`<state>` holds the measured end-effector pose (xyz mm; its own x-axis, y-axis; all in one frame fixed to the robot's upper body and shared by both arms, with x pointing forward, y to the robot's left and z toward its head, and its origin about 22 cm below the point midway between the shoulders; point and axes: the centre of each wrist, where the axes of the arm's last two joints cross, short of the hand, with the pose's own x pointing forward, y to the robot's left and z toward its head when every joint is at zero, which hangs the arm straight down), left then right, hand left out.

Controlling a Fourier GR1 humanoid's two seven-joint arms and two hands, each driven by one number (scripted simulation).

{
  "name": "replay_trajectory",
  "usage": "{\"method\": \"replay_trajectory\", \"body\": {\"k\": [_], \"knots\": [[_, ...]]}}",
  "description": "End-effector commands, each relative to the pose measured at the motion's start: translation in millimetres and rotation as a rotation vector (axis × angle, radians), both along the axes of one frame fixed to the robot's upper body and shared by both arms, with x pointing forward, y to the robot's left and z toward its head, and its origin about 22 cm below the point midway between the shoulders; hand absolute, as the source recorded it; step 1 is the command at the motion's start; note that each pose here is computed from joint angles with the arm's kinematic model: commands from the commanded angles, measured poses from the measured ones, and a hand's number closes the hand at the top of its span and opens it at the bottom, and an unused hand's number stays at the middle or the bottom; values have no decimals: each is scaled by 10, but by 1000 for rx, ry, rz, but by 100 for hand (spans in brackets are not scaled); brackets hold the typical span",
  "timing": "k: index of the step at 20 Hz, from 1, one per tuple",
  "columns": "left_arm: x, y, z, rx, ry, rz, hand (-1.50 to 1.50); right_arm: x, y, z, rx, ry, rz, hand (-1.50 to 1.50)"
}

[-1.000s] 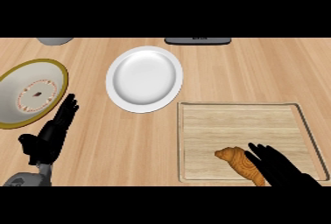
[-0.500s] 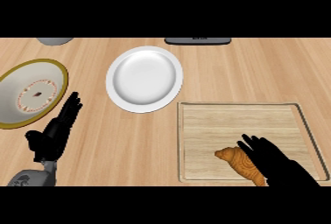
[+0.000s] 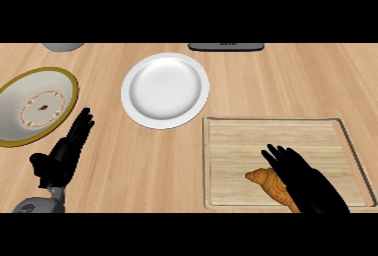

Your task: Pick the croissant from the tray and place it in the plate

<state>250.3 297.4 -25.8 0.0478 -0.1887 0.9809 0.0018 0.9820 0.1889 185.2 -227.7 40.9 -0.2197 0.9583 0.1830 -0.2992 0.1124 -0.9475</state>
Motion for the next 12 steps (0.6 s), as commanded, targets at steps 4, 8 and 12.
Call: {"method": "replay_trajectory", "body": {"k": [4, 8, 12], "knots": [[51, 25, 205, 1, -10, -9, 0, 158, -1, -238, -4, 28, 12, -150], [66, 76, 105, 9, -1, 11, 0, 132, -258, -267, -1, 62, 116, 150], [-141, 50, -44, 3, 0, 3, 0, 314, 33, -419, 7, 56, 116, 150]]}}
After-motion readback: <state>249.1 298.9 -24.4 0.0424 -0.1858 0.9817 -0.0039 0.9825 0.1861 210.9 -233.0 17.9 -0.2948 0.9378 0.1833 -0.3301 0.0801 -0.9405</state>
